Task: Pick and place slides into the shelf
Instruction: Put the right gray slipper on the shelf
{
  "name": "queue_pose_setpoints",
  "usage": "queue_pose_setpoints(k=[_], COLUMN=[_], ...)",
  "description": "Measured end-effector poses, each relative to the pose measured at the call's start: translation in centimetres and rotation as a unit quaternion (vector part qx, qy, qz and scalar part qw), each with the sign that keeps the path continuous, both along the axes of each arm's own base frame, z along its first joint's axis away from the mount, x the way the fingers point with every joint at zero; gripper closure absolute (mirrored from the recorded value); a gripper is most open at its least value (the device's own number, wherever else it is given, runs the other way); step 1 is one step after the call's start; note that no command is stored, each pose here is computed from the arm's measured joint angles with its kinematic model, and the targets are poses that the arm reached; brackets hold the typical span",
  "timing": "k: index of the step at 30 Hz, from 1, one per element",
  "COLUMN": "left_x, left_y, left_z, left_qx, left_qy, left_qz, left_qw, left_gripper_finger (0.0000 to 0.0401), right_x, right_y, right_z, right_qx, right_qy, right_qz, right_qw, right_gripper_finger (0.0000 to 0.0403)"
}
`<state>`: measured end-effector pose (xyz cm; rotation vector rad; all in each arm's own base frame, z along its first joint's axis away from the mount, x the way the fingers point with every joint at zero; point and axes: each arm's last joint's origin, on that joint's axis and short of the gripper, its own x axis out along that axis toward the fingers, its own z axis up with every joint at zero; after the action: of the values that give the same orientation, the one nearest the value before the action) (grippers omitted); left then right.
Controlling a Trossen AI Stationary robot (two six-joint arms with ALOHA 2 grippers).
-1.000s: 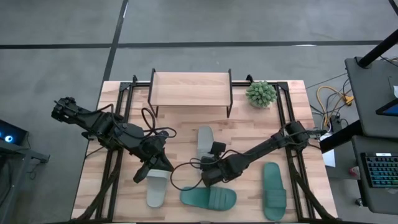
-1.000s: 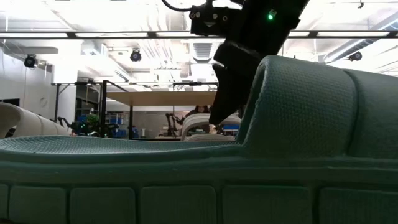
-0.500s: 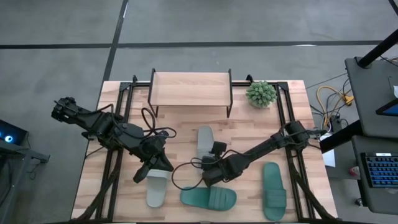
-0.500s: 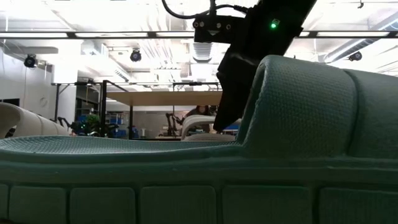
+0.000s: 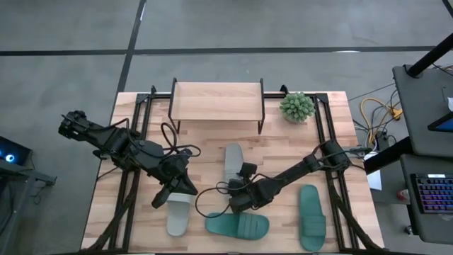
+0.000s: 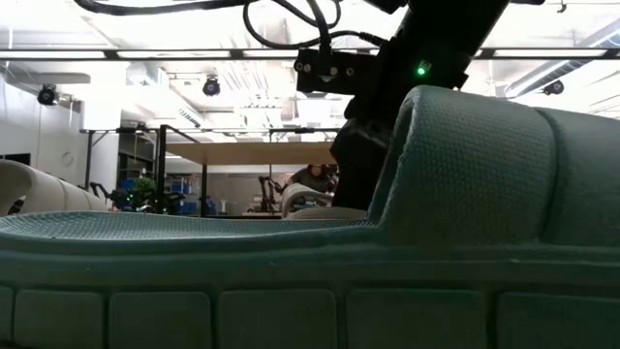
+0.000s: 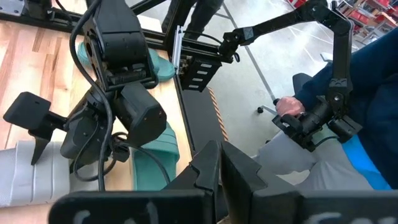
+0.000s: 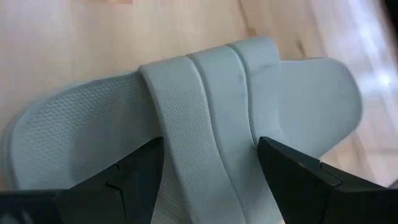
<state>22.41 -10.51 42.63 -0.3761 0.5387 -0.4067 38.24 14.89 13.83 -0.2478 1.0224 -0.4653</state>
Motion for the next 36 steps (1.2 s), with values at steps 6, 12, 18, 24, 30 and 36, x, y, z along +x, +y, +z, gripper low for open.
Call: queue_pose_setpoints(k=[6, 12, 18, 24, 30, 36], left_x=[0.0, 0.01, 0.01, 0.01, 0.01, 0.01], left_y=[0.0, 0.0, 0.0, 0.0, 0.01, 0.0], left_z=[0.01, 0.01, 0.02, 0.02, 0.02, 0.02], left_qx=[0.0, -0.001, -0.001, -0.001, -0.001, -0.001], left_qy=[0.0, -0.001, -0.001, -0.001, -0.001, -0.001], left_qz=[0.0, 0.0, 0.0, 0.0, 0.001, 0.0], left_qw=[1.0, 1.0, 1.0, 1.0, 1.0, 1.0], left_gripper_finger=[0.0401, 0.0401, 0.0401, 0.0401, 0.0401, 0.0401], right_x=[0.0, 0.02, 0.1, 0.17, 0.19, 0.22], right_y=[-0.27, -0.26, -0.42, -0.54, -0.63, -0.64], right_z=[-0.01, -0.01, 0.03, 0.04, 0.04, 0.02], right_qx=[-0.022, -0.023, -0.03, -0.019, -0.024, -0.017], right_qy=[-0.003, -0.005, -0.011, -0.027, -0.021, -0.018], right_qz=[-0.006, -0.006, -0.012, -0.035, -0.029, -0.026], right_qw=[1.0, 1.0, 0.999, 0.999, 0.999, 0.999], right_gripper_finger=[0.017, 0.0181, 0.0182, 0.0183, 0.0229, 0.0332])
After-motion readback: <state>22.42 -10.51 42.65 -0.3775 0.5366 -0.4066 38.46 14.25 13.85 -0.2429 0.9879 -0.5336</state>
